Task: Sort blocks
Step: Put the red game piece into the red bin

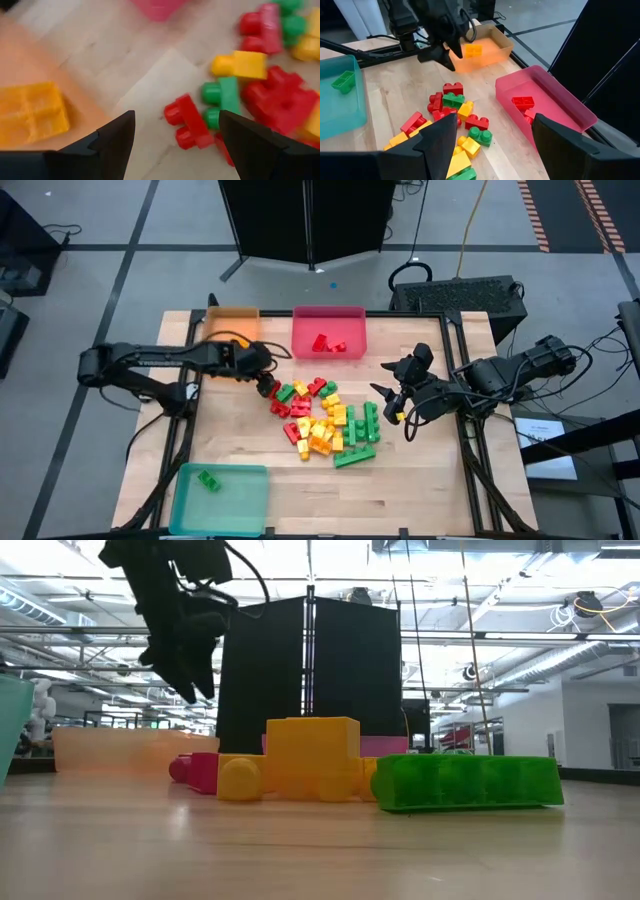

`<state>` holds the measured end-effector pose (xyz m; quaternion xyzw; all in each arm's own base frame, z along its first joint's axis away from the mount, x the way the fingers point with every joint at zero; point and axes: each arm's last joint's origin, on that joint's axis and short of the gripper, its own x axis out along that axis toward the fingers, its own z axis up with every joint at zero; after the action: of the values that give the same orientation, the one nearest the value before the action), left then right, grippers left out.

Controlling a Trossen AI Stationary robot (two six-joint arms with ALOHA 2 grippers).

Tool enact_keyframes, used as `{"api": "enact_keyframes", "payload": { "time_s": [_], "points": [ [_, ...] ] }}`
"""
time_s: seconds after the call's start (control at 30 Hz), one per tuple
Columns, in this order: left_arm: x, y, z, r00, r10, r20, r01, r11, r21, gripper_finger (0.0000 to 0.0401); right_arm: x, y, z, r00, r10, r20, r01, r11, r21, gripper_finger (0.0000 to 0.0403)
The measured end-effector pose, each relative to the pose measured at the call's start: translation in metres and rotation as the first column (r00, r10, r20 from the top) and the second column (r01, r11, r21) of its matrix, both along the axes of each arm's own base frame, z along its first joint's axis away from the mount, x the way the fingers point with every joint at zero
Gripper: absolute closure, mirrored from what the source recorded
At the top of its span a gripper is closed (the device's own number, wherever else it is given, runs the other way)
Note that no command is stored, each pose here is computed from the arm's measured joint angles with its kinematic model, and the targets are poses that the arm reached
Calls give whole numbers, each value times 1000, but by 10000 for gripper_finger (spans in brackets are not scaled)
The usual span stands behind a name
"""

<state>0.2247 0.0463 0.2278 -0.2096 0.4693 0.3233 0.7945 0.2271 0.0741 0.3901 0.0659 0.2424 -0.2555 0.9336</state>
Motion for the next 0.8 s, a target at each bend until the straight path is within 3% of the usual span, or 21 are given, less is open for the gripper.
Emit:
{"api": "enact_keyframes", "payload": {
  "time_s": [0.27, 0.67, 0.8],
  "points": [
    [19, -17, -28, 985, 169, -43, -169, 986, 2, 114, 0, 0, 0, 1000, 0, 1, 0, 1000, 1, 154],
    [38, -25, -75, 964, 187, -188, -184, 982, 31, 114, 0, 0, 0, 1000, -1, 1, 1, 1000, 1, 154],
    [49, -27, -90, 973, 156, -173, -168, 984, -55, 114, 0, 0, 0, 1000, 8, -2, -8, 1000, 8, 154]
  ]
}}
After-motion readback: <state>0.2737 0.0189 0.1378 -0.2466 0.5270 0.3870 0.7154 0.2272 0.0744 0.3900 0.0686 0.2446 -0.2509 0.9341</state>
